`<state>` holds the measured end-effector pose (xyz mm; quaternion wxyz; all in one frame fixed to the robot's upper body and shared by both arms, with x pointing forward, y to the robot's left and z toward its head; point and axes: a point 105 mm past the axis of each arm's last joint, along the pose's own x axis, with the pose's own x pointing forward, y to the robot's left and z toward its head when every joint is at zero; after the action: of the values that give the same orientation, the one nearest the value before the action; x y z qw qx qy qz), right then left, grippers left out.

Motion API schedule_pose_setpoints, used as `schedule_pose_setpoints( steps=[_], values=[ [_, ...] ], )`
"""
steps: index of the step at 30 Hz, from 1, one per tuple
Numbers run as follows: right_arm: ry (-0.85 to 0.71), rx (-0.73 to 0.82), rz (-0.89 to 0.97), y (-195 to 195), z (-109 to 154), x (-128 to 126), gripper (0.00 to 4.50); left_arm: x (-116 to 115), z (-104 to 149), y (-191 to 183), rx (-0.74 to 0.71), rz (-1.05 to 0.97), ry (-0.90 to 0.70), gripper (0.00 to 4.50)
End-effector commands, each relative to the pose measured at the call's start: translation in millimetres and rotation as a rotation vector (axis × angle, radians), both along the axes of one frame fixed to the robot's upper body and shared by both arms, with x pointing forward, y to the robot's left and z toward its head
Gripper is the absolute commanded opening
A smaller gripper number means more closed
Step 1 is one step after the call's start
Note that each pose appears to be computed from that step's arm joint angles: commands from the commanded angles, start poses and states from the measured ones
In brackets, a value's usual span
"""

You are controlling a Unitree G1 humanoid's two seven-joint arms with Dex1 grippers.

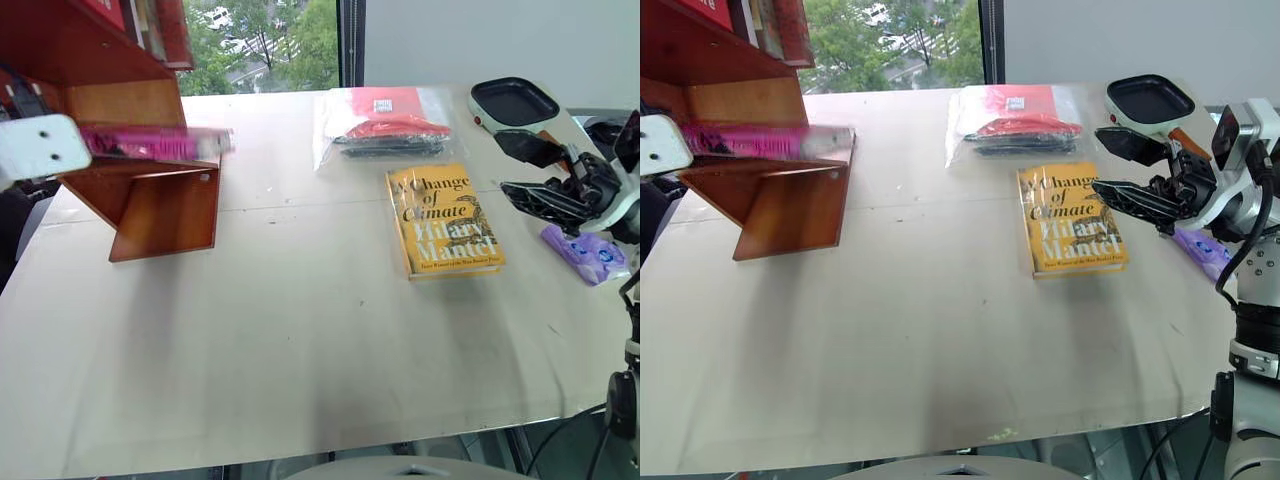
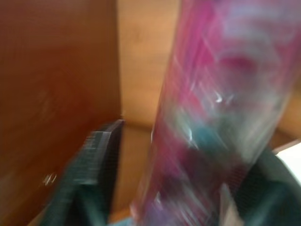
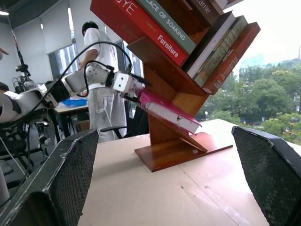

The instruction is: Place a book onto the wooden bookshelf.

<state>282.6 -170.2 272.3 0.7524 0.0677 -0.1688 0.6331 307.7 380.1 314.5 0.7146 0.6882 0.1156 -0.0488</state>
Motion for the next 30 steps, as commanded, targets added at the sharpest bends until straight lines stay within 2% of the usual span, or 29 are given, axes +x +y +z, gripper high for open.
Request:
schedule_pose_setpoints(
  steps=[1,5,9,15,20,27,30],
  values=[
    [-0.078,0.024,-0.033,-8,16,-8,4.5,-9,6,17,-0.013,0.077,-0.011,4.47],
    [-0.083,0.026,-0.041,-10,16,-9,4.5,-23,3,19,-0.079,0.102,0.011,4.47],
    [-0.073,0.025,-0.043,-12,14,-10,4.5,-55,0,12,-0.191,0.16,0.047,4.47],
    [-0.043,0.01,-0.015,-8,5,-5,4.5,-87,-5,35,-0.123,0.34,0.048,4.47],
    [-0.038,-0.001,-0.004,-9,3,0,4.5,-112,15,57,-0.102,0.462,-0.074,4.47],
    [-0.038,0.001,0.005,-8,3,2,4.5,-119,23,60,-0.097,0.489,-0.126,4.47],
    [-0.035,-0.008,-0.002,-10,1,0,4.5,-115,30,37,-0.327,0.336,-0.167,4.47]
  ],
)
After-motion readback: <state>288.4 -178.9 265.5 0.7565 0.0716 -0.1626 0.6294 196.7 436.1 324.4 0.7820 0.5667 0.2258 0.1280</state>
